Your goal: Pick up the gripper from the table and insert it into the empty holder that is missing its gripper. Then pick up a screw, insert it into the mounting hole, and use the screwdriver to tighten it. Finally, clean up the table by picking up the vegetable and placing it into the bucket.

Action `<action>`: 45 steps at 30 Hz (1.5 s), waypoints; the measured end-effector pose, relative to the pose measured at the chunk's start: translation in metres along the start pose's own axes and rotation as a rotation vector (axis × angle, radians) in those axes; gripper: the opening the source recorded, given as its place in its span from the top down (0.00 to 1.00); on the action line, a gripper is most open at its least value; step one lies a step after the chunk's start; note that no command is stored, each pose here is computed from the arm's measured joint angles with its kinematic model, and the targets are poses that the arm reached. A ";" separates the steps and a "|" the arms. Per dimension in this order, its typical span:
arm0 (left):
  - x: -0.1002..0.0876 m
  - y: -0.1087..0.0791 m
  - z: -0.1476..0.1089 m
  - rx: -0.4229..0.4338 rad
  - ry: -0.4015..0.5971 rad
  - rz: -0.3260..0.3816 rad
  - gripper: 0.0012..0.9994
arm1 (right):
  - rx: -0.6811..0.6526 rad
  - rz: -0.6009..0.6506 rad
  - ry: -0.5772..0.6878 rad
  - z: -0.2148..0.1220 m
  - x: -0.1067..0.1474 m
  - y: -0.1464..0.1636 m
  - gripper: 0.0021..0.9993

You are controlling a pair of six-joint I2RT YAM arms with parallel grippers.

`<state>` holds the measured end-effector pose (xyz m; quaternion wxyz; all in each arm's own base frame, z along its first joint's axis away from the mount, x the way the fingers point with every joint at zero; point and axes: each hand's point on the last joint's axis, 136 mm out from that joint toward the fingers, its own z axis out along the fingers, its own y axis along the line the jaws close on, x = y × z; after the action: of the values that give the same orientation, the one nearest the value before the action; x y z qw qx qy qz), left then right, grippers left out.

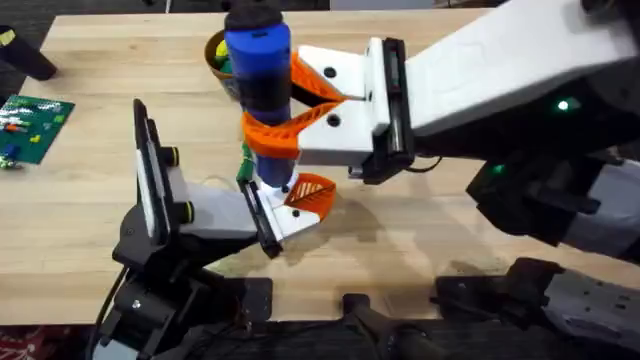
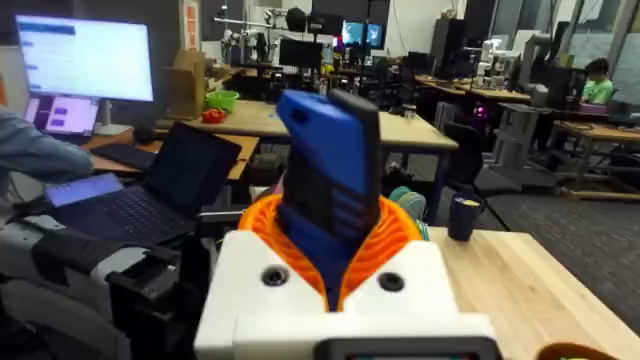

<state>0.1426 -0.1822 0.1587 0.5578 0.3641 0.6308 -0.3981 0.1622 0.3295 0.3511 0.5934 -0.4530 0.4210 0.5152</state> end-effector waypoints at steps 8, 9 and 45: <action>0.000 0.000 0.000 0.000 0.000 0.000 0.99 | 0.013 0.052 0.024 -0.002 0.006 -0.005 0.96; 0.000 0.000 0.000 0.000 0.000 -0.001 0.99 | 0.019 0.067 0.034 -0.003 0.009 -0.006 0.96; 0.000 0.000 0.000 0.001 0.000 -0.001 0.99 | 0.029 0.098 0.059 -0.007 0.011 -0.007 0.96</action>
<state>0.1424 -0.1823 0.1586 0.5573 0.3643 0.6307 -0.3987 0.1704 0.3250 0.3391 0.5610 -0.4383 0.4675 0.5240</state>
